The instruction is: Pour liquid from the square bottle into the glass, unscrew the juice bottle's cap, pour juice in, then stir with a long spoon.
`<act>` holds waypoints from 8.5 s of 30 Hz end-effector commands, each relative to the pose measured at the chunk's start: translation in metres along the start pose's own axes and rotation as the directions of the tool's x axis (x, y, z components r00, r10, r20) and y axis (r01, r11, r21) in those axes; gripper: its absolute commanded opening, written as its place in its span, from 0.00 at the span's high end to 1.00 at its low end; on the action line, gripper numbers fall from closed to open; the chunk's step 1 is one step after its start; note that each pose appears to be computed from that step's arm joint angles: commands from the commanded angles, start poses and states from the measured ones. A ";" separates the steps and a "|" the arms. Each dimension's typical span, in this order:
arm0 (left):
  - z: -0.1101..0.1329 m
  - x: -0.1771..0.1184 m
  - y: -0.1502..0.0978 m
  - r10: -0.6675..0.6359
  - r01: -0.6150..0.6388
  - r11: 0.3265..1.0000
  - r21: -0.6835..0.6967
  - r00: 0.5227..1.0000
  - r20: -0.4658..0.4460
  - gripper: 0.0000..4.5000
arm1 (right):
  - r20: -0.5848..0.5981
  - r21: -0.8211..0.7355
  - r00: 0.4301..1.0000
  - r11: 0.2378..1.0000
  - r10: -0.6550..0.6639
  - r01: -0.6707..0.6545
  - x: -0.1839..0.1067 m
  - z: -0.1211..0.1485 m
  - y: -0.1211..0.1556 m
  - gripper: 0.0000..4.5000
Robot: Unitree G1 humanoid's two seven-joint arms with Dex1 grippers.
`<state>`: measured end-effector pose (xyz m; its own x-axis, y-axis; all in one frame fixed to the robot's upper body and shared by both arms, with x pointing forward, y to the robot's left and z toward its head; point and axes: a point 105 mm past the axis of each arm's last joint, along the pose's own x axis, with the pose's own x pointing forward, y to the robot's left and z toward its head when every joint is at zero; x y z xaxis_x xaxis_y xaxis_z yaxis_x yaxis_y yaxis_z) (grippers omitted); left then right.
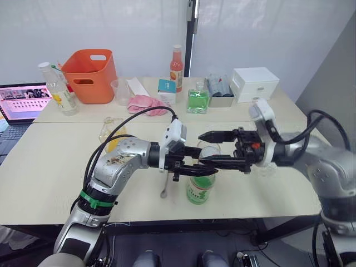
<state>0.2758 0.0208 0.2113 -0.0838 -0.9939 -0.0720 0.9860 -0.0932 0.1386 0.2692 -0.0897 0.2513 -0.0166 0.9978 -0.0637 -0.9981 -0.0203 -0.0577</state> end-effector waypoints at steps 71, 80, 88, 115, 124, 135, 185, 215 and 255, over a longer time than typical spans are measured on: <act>-0.004 0.003 -0.001 -0.041 0.043 0.998 0.035 0.998 -0.045 0.62 | 0.058 -0.121 0.980 0.974 -0.188 0.194 -0.012 0.022 0.017 0.08; -0.006 0.003 0.002 -0.039 0.040 0.999 0.032 0.999 -0.036 0.62 | 0.043 -0.071 0.805 0.802 -0.592 0.593 0.010 -0.004 0.032 0.08; -0.005 0.002 0.002 -0.054 0.055 0.998 0.028 0.998 -0.036 0.62 | 0.036 -0.042 0.735 0.734 -0.677 0.678 0.007 -0.004 0.037 0.08; -0.008 0.003 0.001 -0.056 0.057 0.998 0.025 0.997 -0.057 0.62 | -0.024 0.020 0.998 0.998 0.064 -0.064 -0.002 -0.004 0.026 0.62; -0.007 0.004 0.001 -0.044 0.045 0.999 0.029 0.997 -0.057 0.62 | -0.092 -0.033 0.976 0.979 0.196 -0.200 -0.006 0.001 -0.007 0.62; -0.008 0.004 0.002 -0.032 0.033 0.999 0.032 0.998 -0.053 0.62 | 0.092 -0.112 0.991 0.988 -0.094 0.104 -0.020 0.045 0.026 0.00; -0.014 0.003 -0.008 -0.075 0.075 0.997 0.000 0.995 -0.068 0.62 | -0.200 0.034 0.953 0.974 0.227 -0.224 -0.001 -0.008 -0.017 0.51; -0.016 0.005 -0.005 -0.086 0.086 0.996 -0.006 0.995 -0.050 0.62 | 0.043 0.051 0.743 0.745 -0.667 0.666 0.002 -0.004 0.048 0.00; -0.017 0.000 -0.008 -0.061 0.061 0.998 -0.010 0.995 -0.079 0.62 | -0.169 0.108 0.961 0.973 0.219 -0.203 -0.010 0.005 -0.008 0.64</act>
<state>0.2728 0.0205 0.2084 -0.1215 -0.9878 -0.0976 0.9768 -0.1364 0.1648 0.2743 -0.0915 0.2565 -0.2245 0.9456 -0.2353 -0.9744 -0.2202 0.0451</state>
